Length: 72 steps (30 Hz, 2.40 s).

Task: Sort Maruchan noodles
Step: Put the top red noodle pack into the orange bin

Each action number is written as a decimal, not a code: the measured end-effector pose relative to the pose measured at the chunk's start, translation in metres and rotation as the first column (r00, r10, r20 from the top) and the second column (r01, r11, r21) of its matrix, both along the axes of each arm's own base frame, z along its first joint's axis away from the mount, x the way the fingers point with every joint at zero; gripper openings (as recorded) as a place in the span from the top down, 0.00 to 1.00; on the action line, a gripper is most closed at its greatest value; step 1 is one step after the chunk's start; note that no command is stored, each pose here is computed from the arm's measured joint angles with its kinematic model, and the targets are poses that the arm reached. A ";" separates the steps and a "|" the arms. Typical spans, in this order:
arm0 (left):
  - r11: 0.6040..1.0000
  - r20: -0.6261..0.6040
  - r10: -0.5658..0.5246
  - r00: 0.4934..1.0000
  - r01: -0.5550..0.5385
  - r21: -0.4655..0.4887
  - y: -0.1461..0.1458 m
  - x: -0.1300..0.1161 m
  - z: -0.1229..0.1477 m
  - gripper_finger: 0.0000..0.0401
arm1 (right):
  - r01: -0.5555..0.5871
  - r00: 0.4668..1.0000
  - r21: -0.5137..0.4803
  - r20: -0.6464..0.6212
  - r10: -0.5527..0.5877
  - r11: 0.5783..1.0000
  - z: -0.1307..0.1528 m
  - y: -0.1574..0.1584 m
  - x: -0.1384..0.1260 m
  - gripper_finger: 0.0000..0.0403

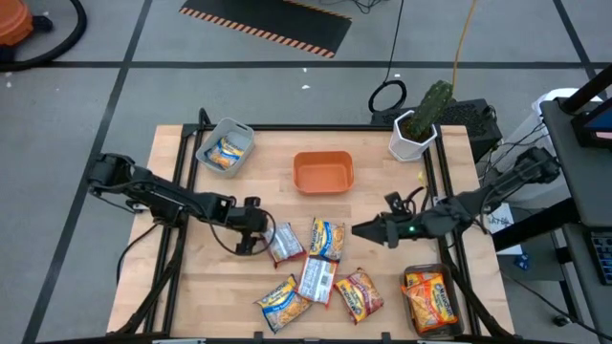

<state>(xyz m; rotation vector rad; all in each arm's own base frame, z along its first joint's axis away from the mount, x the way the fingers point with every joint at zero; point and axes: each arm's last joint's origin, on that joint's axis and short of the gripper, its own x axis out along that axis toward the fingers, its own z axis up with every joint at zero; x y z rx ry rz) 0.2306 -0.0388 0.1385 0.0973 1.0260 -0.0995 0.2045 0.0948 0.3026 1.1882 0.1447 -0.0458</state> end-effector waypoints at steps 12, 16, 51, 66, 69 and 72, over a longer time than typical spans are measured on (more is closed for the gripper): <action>0.999 0.035 -0.035 0.999 0.036 -0.026 -0.004 0.015 -0.017 0.51 | -0.050 0.999 0.002 0.015 0.050 0.999 0.002 -0.009 0.006 0.50; 0.999 0.027 -0.032 0.999 0.033 -0.034 -0.004 0.017 -0.020 0.62 | -0.079 0.997 0.008 -0.016 0.079 0.997 -0.001 -0.015 0.008 0.50; 0.951 0.374 0.302 0.877 -0.250 -0.182 0.041 0.053 0.099 1.00 | -0.143 0.990 -0.222 -0.051 0.135 0.965 0.011 -0.132 -0.023 0.50; 0.897 0.497 0.440 0.748 -0.341 -0.281 0.063 0.067 0.168 1.00 | -0.111 0.993 -0.356 -0.069 0.092 0.928 0.008 -0.136 -0.019 0.50; 0.873 0.507 0.485 0.712 -0.371 -0.316 0.072 0.067 0.176 1.00 | -0.079 0.996 -0.355 -0.067 0.059 0.932 0.014 -0.135 -0.015 0.50; 0.854 0.518 0.520 0.679 -0.391 -0.345 0.080 0.067 0.185 1.00 | -0.049 0.998 -0.379 -0.056 0.030 0.924 0.032 -0.132 -0.006 0.50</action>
